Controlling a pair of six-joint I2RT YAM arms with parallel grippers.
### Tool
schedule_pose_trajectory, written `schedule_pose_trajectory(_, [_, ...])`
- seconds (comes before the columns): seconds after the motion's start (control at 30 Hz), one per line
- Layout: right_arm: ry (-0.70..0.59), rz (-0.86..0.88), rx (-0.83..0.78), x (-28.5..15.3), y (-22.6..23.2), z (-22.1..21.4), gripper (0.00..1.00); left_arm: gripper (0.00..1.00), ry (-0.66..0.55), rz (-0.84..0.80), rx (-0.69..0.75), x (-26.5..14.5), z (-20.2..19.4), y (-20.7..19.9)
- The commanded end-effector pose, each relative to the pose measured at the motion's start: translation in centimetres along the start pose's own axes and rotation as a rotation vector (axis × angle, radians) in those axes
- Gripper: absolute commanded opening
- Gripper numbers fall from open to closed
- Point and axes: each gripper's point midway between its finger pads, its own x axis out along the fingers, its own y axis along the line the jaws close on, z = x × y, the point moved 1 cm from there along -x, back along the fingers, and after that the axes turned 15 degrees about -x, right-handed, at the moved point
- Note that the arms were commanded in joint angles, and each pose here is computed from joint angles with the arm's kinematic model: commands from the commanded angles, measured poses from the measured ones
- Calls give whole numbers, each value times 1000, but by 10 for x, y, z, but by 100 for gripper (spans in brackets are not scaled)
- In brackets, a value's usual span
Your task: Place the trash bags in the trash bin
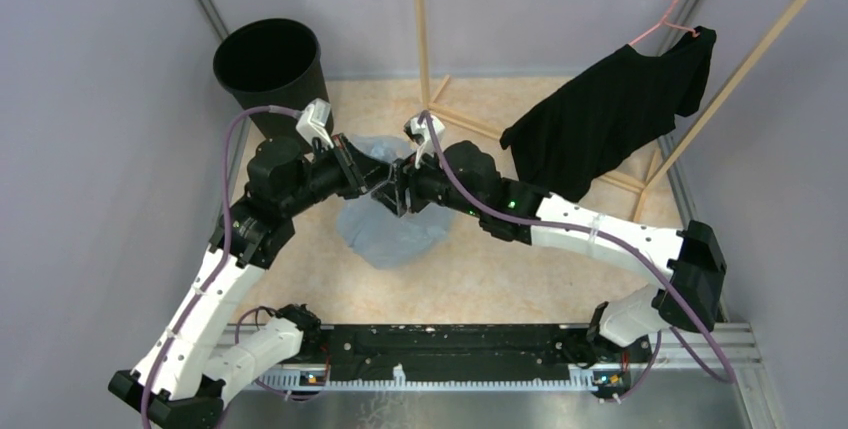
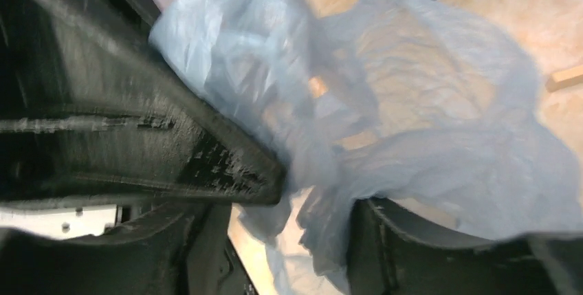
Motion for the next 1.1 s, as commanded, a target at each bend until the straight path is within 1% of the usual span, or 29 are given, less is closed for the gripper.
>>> schedule_pose_trajectory(0.0, [-246, -120, -29, 0, -18, 50, 41, 29, -23, -68, 51, -11, 8, -24])
schedule_pose_trajectory(0.03, [-266, -128, -29, 0, -20, 47, 28, 44, -30, -66, 59, -13, 9, -24])
schedule_pose_trajectory(0.07, [-288, -128, -28, -2, -21, 48, 17, 58, -43, -58, 69, -14, 10, -23])
schedule_pose_trajectory(0.1, [-305, -124, -32, -4, -20, 48, 8, 69, -55, -48, 78, -16, 12, -22])
schedule_pose_trajectory(0.13, [-315, -129, -37, -7, -21, 49, 0, 78, -62, -29, 90, -18, 13, -19])
schedule_pose_trajectory(0.2, [-310, -156, -41, -15, -26, 43, 0, 87, -90, 35, 113, -20, 19, -10])
schedule_pose_trajectory(0.27, [-286, -195, -64, -27, -34, 33, 0, 92, -134, 119, 118, -21, 29, 1])
schedule_pose_trajectory(0.37, [-226, -265, -107, -53, -48, 14, 0, 94, -136, 174, 141, -14, 38, 4])
schedule_pose_trajectory(0.5, [-192, -308, -154, -93, -57, 4, 0, 95, -179, 278, 202, -1, 64, 8])
schedule_pose_trajectory(0.57, [-199, -317, -166, -116, -58, 7, 0, 96, -252, 359, 265, 4, 89, 12])
schedule_pose_trajectory(0.63, [-185, -324, -176, -132, -60, 4, 0, 98, -331, 450, 335, 10, 118, 18])
schedule_pose_trajectory(0.73, [-174, -345, -184, -152, -63, 2, 0, 98, -475, 564, 477, 17, 166, 21])
schedule_pose_trajectory(0.8, [-162, -360, -182, -163, -65, 3, 0, 98, -597, 674, 534, 18, 201, 33])
schedule_pose_trajectory(0.87, [-149, -360, -181, -171, -65, 3, 0, 98, -663, 729, 529, 24, 228, 46])
schedule_pose_trajectory(0.97, [-144, -358, -181, -178, -64, 5, 0, 99, -733, 753, 487, 32, 262, 62])
schedule_pose_trajectory(1.07, [-141, -359, -180, -180, -64, 8, 0, 98, -792, 780, 508, 36, 291, 81])
